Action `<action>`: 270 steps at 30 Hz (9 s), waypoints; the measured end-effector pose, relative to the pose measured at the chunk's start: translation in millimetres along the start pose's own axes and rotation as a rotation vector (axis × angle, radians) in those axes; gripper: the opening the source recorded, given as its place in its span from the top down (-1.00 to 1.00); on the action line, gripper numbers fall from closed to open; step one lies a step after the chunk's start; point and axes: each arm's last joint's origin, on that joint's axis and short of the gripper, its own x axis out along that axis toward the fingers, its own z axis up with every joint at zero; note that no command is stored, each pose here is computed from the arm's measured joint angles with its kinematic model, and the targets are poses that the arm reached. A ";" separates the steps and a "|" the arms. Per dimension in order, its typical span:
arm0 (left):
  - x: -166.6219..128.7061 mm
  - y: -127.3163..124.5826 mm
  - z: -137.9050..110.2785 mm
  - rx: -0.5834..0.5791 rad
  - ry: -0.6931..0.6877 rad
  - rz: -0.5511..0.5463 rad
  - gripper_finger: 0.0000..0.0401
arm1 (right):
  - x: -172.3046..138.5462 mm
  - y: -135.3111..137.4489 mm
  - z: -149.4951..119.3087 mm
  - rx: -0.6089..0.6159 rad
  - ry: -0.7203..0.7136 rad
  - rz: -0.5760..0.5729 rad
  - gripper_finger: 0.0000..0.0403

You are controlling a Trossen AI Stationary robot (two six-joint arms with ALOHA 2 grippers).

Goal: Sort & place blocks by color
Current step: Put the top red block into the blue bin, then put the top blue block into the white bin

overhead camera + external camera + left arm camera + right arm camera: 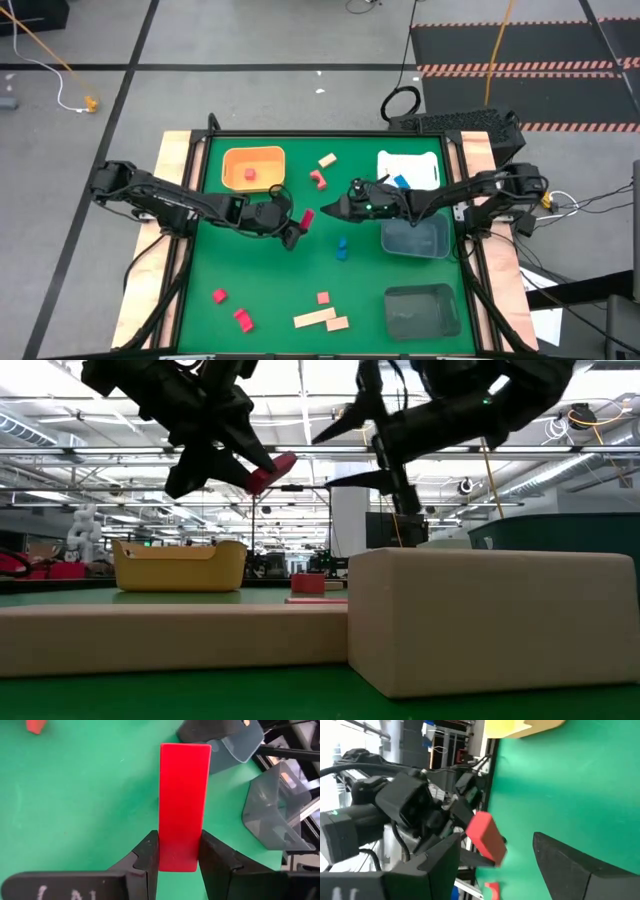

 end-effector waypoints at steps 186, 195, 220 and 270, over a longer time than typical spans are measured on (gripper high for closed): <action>4.3 2.6 17.5 0.055 -0.055 -0.057 -0.65 | -110.6 48.5 -12.6 -0.734 0.330 -0.336 -0.12; -0.8 -18.4 -9.9 -0.029 -0.035 -0.083 -0.65 | -91.0 41.5 -38.5 -1.119 0.459 -0.262 -0.12; -10.8 -41.1 -43.1 -0.142 0.063 -0.165 -0.65 | -9.3 -24.6 -35.8 -2.067 0.764 -0.120 -0.12; -8.8 -35.2 -39.4 -0.080 0.058 -0.127 -0.65 | 29.7 -65.4 -42.7 -1.720 0.707 -0.159 0.54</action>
